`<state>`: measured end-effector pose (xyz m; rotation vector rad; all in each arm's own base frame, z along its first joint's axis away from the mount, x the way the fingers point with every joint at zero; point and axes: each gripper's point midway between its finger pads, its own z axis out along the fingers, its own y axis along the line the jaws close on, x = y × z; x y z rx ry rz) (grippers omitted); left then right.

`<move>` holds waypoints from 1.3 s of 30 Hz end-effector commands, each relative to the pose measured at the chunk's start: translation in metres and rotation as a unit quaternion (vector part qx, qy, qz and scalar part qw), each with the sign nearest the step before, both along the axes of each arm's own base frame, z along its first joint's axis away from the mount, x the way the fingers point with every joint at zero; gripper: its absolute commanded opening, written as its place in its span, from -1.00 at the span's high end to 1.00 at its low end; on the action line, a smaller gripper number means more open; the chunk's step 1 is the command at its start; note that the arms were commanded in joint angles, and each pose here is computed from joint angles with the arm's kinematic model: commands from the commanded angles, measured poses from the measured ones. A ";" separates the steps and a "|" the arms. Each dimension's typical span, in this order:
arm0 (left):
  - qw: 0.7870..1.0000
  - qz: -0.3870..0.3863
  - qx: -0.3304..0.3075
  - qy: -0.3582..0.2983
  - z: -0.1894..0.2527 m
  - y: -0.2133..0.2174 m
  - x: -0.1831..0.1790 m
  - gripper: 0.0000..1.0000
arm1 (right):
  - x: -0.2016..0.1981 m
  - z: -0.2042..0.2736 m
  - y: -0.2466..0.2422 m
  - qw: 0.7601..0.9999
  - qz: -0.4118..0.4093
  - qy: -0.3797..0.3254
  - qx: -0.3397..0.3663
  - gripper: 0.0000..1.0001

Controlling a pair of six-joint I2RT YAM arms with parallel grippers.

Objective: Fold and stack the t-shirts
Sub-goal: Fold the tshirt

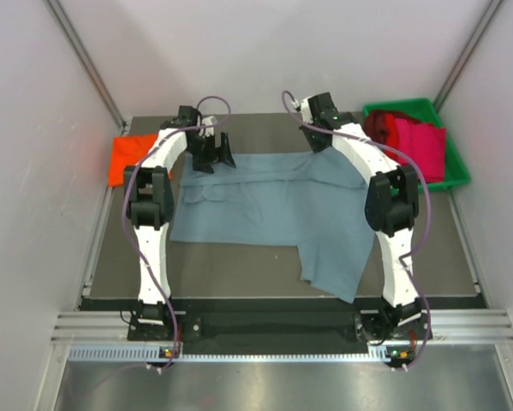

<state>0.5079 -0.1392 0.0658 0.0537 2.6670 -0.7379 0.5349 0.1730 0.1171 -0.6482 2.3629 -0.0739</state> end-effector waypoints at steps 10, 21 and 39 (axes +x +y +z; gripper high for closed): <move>1.000 0.003 0.011 0.024 -0.026 0.010 -0.003 -0.98 | -0.018 -0.011 0.025 0.999 0.028 0.022 -0.010 1.00; 1.000 0.017 -0.001 0.016 -0.018 0.019 0.006 -0.98 | -0.093 0.011 0.023 0.998 0.038 0.054 -0.004 1.00; 1.000 0.019 0.007 0.015 -0.017 0.023 0.007 -0.98 | -0.188 0.015 0.043 0.992 0.084 0.091 0.007 0.03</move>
